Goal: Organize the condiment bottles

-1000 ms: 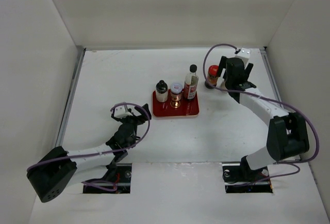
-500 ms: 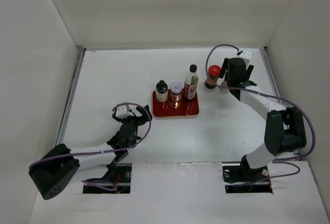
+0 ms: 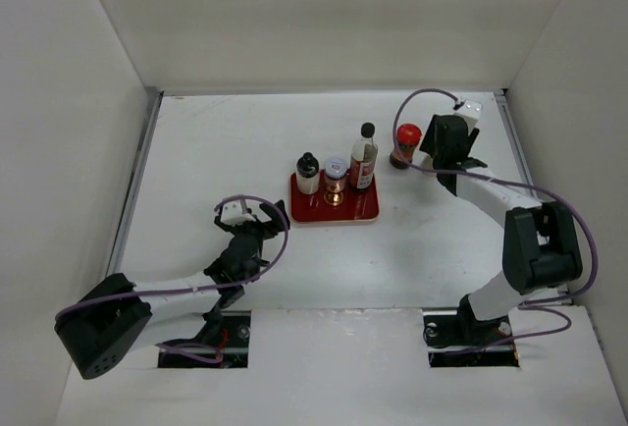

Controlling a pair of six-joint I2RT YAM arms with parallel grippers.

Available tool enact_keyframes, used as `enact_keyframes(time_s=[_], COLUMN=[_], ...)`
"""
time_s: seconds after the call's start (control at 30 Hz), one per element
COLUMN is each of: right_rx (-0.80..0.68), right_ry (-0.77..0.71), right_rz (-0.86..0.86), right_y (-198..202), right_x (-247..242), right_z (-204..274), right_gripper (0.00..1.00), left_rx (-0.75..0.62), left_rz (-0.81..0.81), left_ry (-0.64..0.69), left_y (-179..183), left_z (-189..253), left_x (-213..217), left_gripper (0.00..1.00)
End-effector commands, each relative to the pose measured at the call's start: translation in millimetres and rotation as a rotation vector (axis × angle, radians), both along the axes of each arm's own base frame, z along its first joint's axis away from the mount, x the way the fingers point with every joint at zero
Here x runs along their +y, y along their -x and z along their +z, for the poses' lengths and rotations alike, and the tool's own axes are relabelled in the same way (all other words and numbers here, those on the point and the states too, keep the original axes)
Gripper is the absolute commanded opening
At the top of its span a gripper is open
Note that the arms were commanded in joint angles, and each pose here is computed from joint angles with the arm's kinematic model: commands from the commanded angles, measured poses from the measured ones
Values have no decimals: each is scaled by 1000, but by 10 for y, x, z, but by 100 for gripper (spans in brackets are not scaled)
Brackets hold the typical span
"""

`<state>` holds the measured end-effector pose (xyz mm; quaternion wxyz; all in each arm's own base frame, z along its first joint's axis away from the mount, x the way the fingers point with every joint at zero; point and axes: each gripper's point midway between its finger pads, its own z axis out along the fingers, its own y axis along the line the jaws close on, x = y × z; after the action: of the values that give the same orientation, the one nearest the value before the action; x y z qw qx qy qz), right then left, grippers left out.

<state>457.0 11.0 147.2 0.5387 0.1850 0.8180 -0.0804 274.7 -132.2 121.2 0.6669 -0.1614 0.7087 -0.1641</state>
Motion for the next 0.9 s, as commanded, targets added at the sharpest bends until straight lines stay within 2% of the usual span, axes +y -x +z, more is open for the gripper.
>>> enact_keyframes(time_s=[0.0,0.1,0.2,0.33,0.5,0.7,0.87], right_rx=[-174,-211,-246,-219,-250,-349,-361], right_ry=[-7,-7,-42,-67,-177,-239,-228], right_rz=[-95,-102,-40,142,439,633,702], right_y=[77,359,714,1132,1523,1456,1284], right_x=[-176,-140,109,664,1681,2636,3120], right_z=[482,641,786,794,958,1322,1286], right_gripper=[52,51,51,52,52,52,53], left_rx=[-55,-58,-56,-72,-63,-62,-73], left_rz=[-14,-18,-20,-15,-7,5,17], left_ry=[67,70,70,88,80,85,103], left_y=[-50,-40,-46,-24,-48,-47,-18], left_z=[229,239,236,291,262,257,280], left_x=[-98,-107,-122,-95,-96,-76,-29], left_gripper=[95,95,95,95,96,97,98])
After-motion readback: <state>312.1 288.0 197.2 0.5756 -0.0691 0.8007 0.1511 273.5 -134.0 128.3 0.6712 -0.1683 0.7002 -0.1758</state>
